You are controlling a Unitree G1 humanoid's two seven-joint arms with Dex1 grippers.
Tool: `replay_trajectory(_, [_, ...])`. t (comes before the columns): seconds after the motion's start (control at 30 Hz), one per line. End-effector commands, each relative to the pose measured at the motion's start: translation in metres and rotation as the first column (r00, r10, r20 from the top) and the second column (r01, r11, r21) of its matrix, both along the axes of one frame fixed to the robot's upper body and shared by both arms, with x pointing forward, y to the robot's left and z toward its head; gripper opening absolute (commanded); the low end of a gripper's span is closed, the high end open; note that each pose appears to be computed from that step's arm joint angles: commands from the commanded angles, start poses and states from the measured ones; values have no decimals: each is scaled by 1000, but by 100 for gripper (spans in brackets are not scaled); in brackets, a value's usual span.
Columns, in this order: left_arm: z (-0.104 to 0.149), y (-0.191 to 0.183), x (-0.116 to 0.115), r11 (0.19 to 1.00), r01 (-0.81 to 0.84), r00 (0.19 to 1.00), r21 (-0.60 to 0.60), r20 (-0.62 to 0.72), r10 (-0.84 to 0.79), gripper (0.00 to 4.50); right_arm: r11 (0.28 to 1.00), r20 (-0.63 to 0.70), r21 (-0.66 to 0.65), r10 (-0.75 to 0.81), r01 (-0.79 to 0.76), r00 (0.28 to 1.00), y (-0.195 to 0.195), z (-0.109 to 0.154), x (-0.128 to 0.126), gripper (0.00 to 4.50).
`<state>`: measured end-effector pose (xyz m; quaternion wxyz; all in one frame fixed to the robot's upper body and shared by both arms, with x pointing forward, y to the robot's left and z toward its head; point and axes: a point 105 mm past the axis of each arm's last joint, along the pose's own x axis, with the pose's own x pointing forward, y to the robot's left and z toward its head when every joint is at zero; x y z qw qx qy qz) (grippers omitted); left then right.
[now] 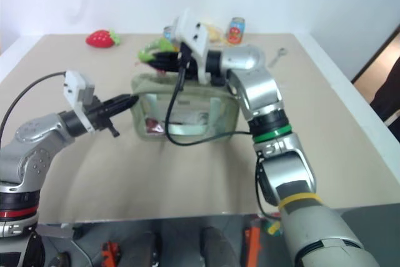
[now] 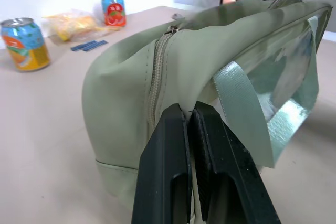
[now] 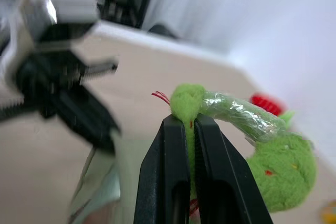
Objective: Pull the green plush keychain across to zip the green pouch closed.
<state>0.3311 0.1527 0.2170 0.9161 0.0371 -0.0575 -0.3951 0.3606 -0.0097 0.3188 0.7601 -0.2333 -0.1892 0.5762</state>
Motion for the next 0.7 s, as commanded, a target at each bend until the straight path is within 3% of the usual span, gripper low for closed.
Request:
replay_trajectory(0.03, [12, -4, -2, 1000, 5, 999, -2, 51, -5, 0, 997, 110, 79, -34, 25, 993, -16, 35, -8, 5])
replay_trajectory(0.47, [13, -8, 4, 999, -22, 998, -25, 58, 23, 0, 982, 80, 98, -171, 163, 982, -54, 23, -1, 5])
replay_trajectory(0.7, [18, -5, 6, 998, -45, 997, -50, 63, 49, 0, 944, 76, 119, -319, 309, 945, -98, 25, 7, 5])
